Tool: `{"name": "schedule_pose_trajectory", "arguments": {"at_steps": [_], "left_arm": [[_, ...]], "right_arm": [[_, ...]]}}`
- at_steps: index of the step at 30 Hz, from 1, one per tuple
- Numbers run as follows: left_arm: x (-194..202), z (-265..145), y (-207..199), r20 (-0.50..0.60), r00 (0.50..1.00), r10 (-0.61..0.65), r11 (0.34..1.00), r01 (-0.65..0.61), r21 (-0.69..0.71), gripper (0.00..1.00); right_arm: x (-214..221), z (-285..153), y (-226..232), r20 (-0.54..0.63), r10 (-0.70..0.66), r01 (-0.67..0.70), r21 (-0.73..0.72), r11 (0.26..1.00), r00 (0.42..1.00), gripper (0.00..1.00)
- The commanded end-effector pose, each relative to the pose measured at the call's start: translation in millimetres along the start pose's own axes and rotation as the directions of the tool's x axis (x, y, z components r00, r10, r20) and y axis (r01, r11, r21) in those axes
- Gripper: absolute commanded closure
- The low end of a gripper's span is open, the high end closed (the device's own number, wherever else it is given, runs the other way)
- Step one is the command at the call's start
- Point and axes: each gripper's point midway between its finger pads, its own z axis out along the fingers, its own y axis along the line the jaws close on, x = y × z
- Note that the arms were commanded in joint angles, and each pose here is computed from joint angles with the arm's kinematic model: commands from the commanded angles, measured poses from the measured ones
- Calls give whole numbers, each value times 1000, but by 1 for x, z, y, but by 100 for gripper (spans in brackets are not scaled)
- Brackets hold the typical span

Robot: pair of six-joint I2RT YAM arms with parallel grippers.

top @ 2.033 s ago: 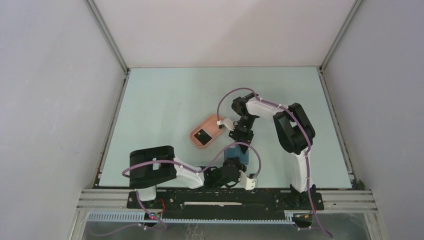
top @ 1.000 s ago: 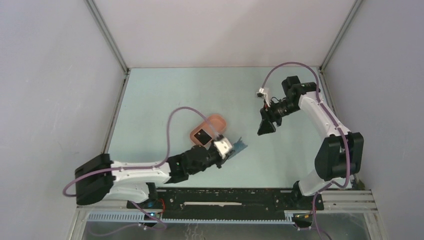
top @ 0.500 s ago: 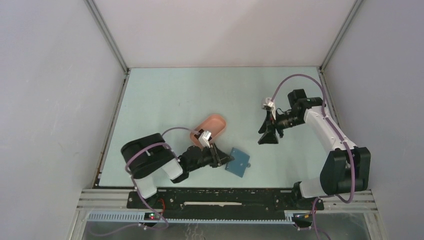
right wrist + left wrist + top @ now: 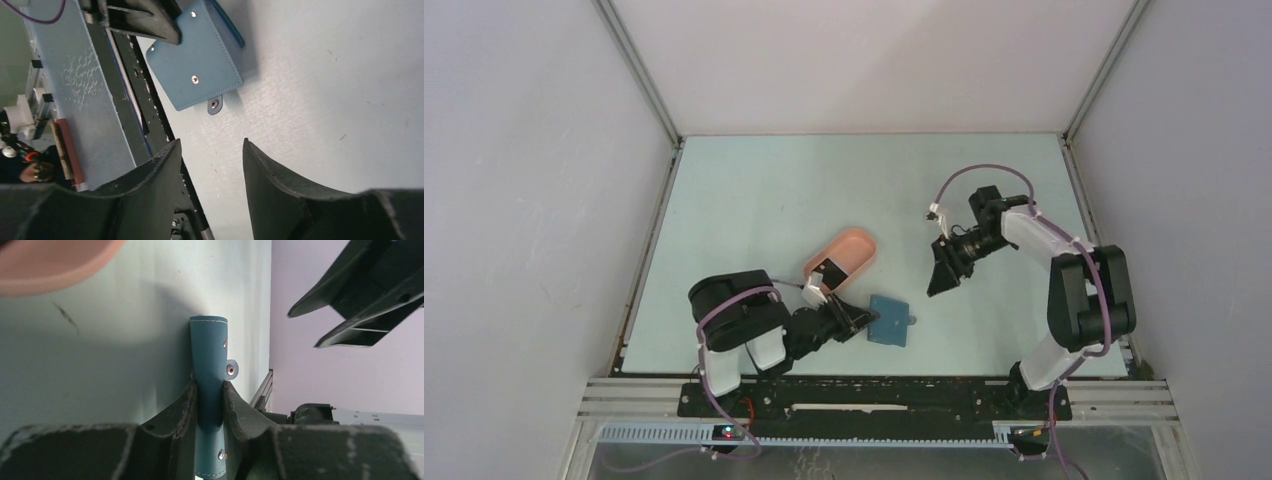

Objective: Put the credit cards into the card holder
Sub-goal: Turn over the card holder at the center of the board.

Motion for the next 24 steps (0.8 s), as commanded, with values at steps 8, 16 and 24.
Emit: {"name": "schedule_pose_trajectory", "arguments": {"at_steps": [8,16,24], "left_arm": [[-20,-7,13,196,977,-89,994,100,-47,95],[-12,0,11,190,976,-109,992,118,-38,95],[-10,1,9,185,977,-111,992,119,-33,94]], "right_arm": [[26,54,-14,-193,247,-237,75,969,950,47],[26,73,-14,-219,297,-293,54,955,929,49],[22,82,-17,-213,333,-334,32,942,919,57]]}}
